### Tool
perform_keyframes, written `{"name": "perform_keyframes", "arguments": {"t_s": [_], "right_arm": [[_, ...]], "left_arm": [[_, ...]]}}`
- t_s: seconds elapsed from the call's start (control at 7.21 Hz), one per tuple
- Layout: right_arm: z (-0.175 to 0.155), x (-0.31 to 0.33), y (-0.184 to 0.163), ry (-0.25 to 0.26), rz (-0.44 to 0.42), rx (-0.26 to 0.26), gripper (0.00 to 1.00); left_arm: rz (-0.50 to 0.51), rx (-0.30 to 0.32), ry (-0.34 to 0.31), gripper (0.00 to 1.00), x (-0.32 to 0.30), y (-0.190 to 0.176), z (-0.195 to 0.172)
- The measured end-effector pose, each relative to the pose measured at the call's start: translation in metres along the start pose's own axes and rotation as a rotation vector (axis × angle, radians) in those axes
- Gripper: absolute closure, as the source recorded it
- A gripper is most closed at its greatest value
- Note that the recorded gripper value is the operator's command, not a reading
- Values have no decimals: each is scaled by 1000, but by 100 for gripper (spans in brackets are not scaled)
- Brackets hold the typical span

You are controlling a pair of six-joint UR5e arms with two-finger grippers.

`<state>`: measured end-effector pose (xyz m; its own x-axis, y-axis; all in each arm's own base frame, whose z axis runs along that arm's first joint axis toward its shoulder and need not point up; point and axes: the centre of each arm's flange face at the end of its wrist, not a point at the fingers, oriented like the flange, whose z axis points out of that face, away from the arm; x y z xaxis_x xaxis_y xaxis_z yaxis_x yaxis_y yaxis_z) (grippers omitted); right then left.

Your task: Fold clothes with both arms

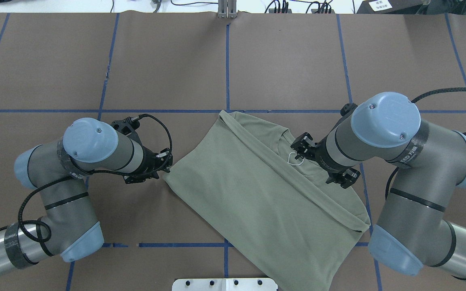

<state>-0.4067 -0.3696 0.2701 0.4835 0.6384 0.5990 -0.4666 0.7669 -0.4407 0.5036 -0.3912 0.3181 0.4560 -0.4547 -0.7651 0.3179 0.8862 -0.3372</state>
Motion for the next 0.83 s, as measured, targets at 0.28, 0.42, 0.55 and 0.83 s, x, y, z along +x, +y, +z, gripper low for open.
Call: {"name": "perform_keyframes", "arguments": {"t_s": [0.28, 0.42, 0.55, 0.83], "right_arm": [[0, 0, 0, 0, 0, -1, 0], [0, 0, 1, 0, 0, -1, 0], [1, 0, 0, 1, 1, -1, 0], [3, 0, 0, 5, 2, 0, 0]], "left_arm": [[12, -18, -5, 72, 1, 13, 6], [17, -24, -10, 100, 1, 19, 10], [19, -28, -14, 100, -1, 22, 12], [21, -28, -16, 100, -2, 22, 13]]}}
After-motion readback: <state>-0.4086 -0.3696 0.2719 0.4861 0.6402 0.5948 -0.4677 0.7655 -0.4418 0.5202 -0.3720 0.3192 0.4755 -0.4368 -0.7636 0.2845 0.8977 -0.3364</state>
